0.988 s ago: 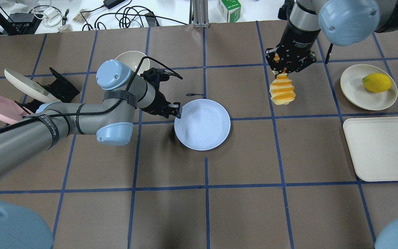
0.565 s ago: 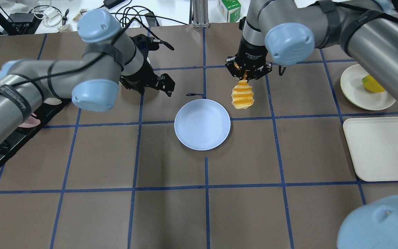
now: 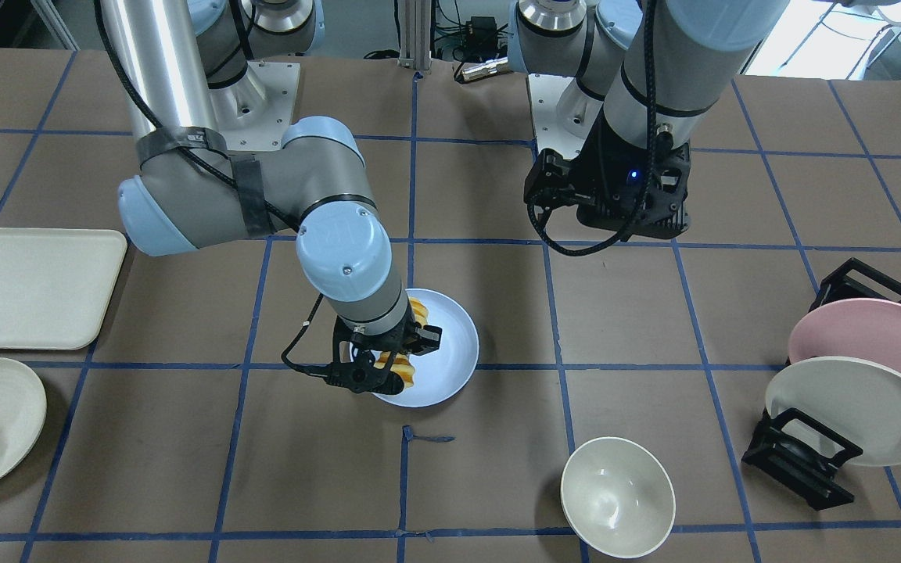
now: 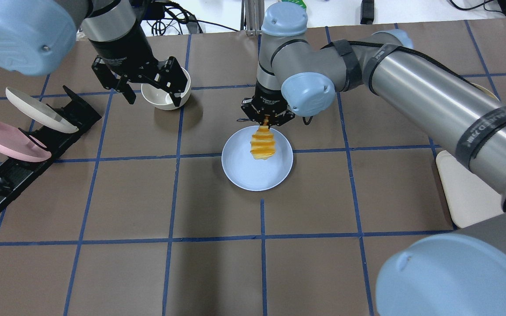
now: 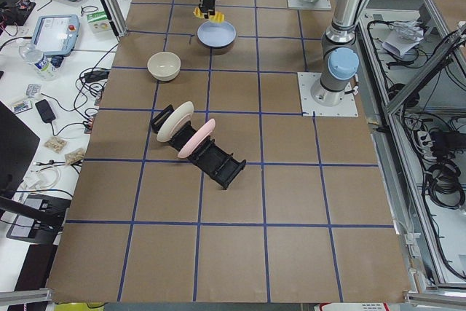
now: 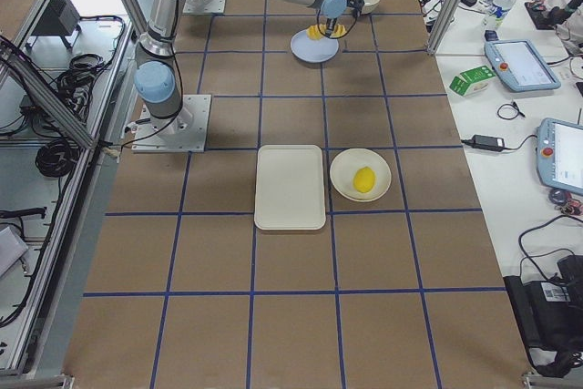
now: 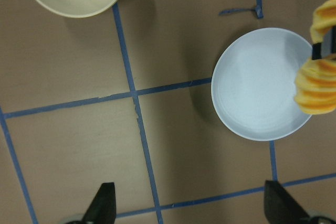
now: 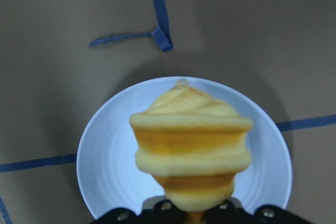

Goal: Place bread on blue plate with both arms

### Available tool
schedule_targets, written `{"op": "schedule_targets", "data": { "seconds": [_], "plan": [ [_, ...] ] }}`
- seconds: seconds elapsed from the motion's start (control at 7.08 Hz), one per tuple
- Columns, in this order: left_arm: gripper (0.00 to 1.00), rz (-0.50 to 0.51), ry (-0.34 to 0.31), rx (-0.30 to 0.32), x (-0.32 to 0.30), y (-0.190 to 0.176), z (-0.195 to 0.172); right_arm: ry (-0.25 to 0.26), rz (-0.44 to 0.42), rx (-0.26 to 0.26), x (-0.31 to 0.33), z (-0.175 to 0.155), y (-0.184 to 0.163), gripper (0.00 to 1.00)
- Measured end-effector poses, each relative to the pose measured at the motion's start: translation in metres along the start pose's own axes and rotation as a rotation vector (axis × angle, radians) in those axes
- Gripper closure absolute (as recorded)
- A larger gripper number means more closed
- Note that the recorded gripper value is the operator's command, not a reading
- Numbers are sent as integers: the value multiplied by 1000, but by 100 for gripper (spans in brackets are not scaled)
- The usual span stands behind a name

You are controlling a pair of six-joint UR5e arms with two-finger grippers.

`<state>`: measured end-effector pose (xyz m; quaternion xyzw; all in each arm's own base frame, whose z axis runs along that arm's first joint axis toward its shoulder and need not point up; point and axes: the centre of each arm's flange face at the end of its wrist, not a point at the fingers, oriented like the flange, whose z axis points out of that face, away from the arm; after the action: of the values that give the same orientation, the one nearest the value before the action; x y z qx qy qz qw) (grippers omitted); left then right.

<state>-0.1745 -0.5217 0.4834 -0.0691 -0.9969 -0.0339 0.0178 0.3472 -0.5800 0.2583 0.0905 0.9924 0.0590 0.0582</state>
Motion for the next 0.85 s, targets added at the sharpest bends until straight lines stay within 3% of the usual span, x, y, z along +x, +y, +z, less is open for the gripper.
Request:
{"op": "schedule_targets", "data": {
  "seconds": [0.42,0.56,0.71,0.85],
  "plan": [
    [0,-17,-7,9,-4,13,-14,14,-17,-63,-8,45,17,100],
    [0,-17,-8,12,-4,15,-16,1,-17,-86,-10,56,18,65],
    [0,-19,-7,14,-5,16,-18,-10,-19,-92,-12,62,18,5],
    [0,-21,-7,15,-5,17,-18,-21,-22,-82,-13,64,16,0]
  ]
}}
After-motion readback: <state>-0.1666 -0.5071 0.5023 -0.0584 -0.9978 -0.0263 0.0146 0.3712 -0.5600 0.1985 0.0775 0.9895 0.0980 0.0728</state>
